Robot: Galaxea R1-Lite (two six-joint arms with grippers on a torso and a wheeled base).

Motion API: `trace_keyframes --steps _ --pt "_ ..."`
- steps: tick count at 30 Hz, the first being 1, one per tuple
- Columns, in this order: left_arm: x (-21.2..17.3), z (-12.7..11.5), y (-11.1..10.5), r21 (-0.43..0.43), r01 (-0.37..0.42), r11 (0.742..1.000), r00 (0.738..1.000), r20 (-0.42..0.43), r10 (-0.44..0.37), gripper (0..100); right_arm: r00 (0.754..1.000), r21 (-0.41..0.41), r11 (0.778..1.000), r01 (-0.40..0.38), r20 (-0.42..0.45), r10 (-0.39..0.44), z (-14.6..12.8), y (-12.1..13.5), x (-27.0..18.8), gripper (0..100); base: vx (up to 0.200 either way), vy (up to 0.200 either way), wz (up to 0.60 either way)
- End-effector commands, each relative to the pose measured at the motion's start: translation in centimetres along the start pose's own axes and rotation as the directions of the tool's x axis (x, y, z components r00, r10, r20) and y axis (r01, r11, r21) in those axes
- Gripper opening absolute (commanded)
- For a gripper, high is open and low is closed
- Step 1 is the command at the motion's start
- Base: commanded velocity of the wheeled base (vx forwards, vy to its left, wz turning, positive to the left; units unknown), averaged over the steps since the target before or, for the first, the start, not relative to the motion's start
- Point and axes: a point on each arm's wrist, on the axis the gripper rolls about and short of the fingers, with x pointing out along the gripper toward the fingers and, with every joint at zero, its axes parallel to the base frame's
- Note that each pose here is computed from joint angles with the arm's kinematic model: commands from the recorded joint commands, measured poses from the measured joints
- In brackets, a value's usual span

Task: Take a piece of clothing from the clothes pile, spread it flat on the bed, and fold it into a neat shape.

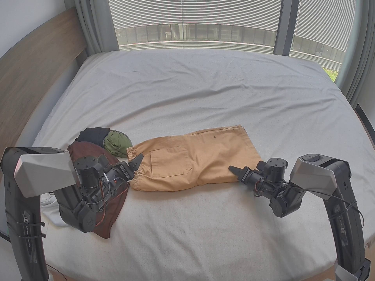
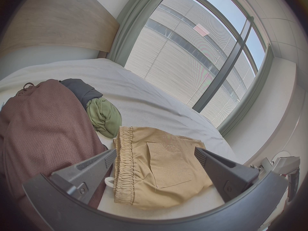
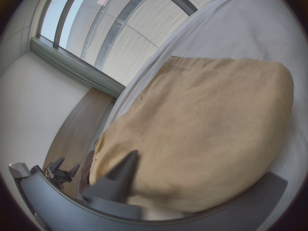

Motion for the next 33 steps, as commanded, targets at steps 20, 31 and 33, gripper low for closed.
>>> trace_keyframes --steps 20,31,33 --pt "0.0 0.2 1.0 -0.006 -0.021 1.000 1.000 0.003 0.021 100 0.997 -0.070 0.996 0.058 -0.055 -0.062 -0.1 3.7 -6.1 0 0.000 0.000 0.00" --pt "0.0 0.4 1.0 -0.015 -0.020 1.000 1.000 0.007 0.020 100 0.966 -0.139 0.969 0.205 -0.129 -0.223 -2.1 3.4 -11.7 0 0.000 0.000 0.00" --pt "0.0 0.4 1.0 -0.015 -0.020 1.000 1.000 0.007 0.020 100 0.964 -0.140 0.968 0.210 -0.136 -0.228 -2.2 3.5 -12.0 0 0.000 0.000 0.00"
